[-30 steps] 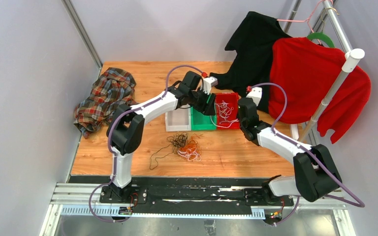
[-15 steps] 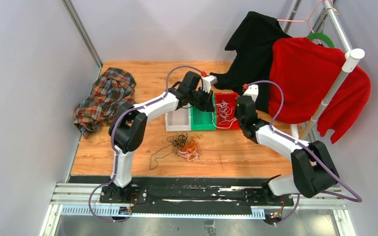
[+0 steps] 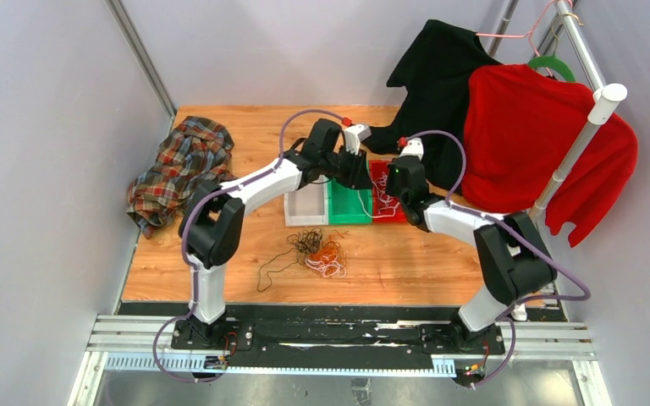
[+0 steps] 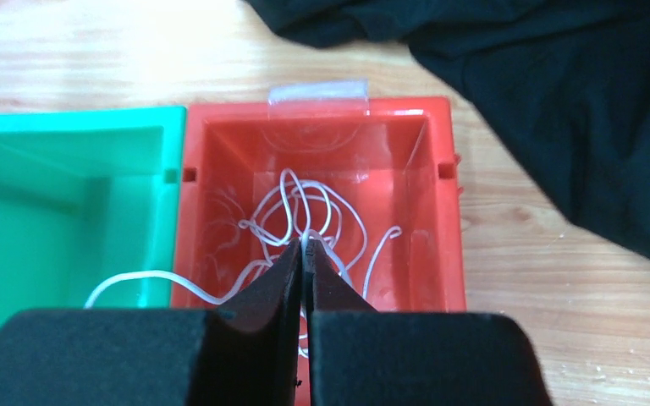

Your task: Untangle the cables

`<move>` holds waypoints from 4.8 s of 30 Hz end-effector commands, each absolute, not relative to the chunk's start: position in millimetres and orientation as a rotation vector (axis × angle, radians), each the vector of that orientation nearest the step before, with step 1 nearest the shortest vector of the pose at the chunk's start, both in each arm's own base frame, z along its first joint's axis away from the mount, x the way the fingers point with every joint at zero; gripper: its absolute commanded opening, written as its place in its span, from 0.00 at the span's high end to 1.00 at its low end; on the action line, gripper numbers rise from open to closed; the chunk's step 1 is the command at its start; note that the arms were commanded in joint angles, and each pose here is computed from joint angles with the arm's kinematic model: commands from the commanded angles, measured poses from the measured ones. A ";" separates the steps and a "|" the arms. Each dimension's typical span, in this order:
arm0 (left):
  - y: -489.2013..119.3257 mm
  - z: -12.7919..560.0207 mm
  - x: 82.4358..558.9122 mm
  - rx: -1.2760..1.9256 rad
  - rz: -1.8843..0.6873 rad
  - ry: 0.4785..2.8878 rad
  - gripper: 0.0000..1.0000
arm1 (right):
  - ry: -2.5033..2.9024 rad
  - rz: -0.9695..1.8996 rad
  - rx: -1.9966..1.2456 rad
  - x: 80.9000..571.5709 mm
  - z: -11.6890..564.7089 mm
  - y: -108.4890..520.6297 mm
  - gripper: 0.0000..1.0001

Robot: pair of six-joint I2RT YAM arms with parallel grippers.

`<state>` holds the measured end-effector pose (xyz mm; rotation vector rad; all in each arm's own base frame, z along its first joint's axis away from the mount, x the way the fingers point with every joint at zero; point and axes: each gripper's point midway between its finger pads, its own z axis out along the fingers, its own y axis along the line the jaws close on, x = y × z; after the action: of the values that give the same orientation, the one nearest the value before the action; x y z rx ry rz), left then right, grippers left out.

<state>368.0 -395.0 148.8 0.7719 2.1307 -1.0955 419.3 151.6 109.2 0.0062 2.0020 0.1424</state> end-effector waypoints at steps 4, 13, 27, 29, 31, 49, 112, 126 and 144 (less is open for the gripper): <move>-360.4 140.8 357.1 0.670 -0.974 2.245 0.51 | 2.051 0.132 0.023 425.5 80.2 147.2 0.99; -368.1 115.0 364.8 0.587 -0.995 2.324 0.48 | 2.052 0.134 0.021 423.0 75.1 146.1 0.99; -387.2 120.2 370.2 0.550 -1.120 2.276 0.93 | 1.964 0.198 0.012 417.6 108.6 149.1 0.94; -388.8 132.4 367.7 0.557 -1.151 2.239 0.99 | 1.942 0.210 0.004 417.8 118.8 150.6 0.91; -391.2 145.9 364.9 0.567 -1.187 2.203 0.99 | 1.924 0.220 0.000 417.5 127.2 151.3 0.87; -452.2 157.7 396.9 0.697 -1.112 2.108 0.99 | 1.829 0.178 0.207 387.8 166.3 98.5 0.37; -253.9 96.5 161.8 1.964 -0.856 2.009 0.17 | 1.999 0.338 0.019 284.9 121.8 157.2 0.35; -257.2 90.5 196.8 1.946 -0.580 2.041 0.84 | 1.988 0.366 0.037 286.6 126.8 161.1 0.54; -270.3 198.2 187.8 1.650 -0.723 2.000 0.99 | 1.730 0.821 -0.295 249.5 195.9 242.2 0.31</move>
<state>193.7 -268.6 164.6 1.7237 2.0118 -0.6596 269.4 210.4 160.7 -0.1617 1.8662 0.6421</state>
